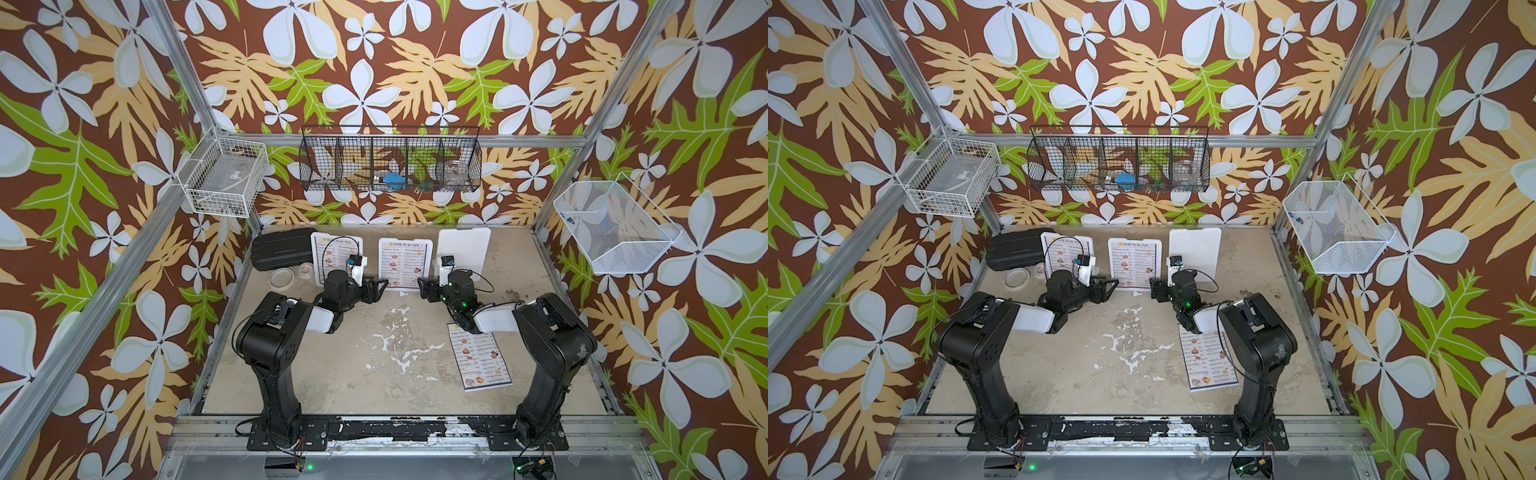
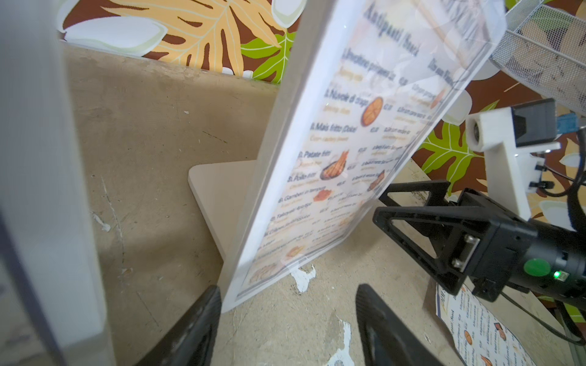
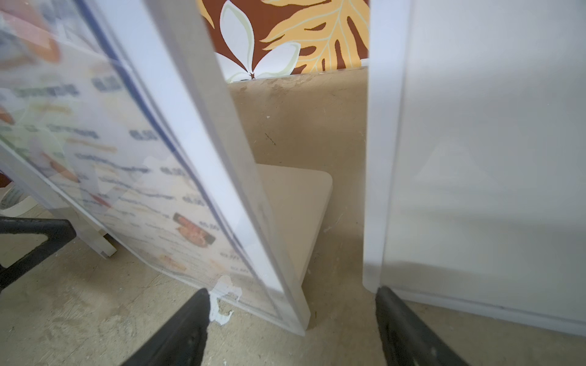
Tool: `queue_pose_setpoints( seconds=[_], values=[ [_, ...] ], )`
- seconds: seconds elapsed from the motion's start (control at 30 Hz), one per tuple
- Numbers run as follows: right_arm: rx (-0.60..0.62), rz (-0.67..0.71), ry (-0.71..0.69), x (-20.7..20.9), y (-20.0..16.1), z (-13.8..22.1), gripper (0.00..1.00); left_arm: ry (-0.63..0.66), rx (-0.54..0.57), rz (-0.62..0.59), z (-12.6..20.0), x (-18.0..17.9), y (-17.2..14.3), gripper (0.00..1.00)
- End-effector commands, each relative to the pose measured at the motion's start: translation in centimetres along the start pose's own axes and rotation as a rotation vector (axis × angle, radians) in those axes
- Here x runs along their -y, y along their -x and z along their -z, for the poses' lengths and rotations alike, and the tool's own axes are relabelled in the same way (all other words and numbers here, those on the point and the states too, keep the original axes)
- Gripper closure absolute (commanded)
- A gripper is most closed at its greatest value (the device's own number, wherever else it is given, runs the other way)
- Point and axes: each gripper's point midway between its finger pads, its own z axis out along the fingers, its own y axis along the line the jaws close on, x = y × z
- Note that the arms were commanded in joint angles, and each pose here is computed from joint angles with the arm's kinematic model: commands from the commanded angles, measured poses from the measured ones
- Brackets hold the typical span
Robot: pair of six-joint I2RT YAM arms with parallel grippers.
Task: Insert the menus into the narrow rack
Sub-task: Move the narrow rack to the center of the board.
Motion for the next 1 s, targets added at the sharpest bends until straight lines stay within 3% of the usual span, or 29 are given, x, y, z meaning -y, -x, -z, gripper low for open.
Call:
queue_pose_setpoints(
  seconds=[0.0,0.1,0.27,0.37,0.47,0.53,0.63,0.67,0.9,0.97],
  values=[
    [0.011,-0.004,0.024,-0.4,0.4,0.2,0.18,-0.015,0.026,-0.013,1.0,0.9,0.8,0.3],
    [0.005,-0.013,0.051,-0.9,0.2,0.1,0.18,-0.024,0.053,-0.035,3.2,2.2,1.5,0.31],
    [-0.001,-0.012,0.046,-1.0,0.3,-0.1,0.19,0.025,0.159,-0.129,9.5,4.5,3.3,0.27],
    [0.017,-0.005,0.044,-1.0,0.8,0.8,0.19,0.172,0.287,-0.198,14.1,3.5,4.0,0.2],
    [0.06,0.015,0.018,-0.7,2.3,2.9,0.18,0.405,0.46,-0.17,18.8,0.0,3.9,0.1],
    [0.098,0.027,-0.004,-0.4,3.4,4.9,0.17,0.433,0.549,-0.143,20.7,-0.5,4.1,0.06],
    [0.167,0.02,-0.023,0.5,5.1,7.9,0.13,0.44,0.563,-0.141,21.1,-0.7,4.0,0.06],
    [0.191,0.011,-0.035,0.9,5.8,8.7,0.01,0.437,0.568,-0.139,21.1,-0.6,4.0,0.06],
    [0.287,-0.054,-0.14,5.1,8.5,12.9,0.0,0.412,0.531,-0.137,19.8,-0.6,3.9,0.08],
    [0.337,-0.112,-0.255,7.4,9.1,14.3,0.0,0.416,0.537,-0.134,20.0,-0.6,3.9,0.08]
  ],
)
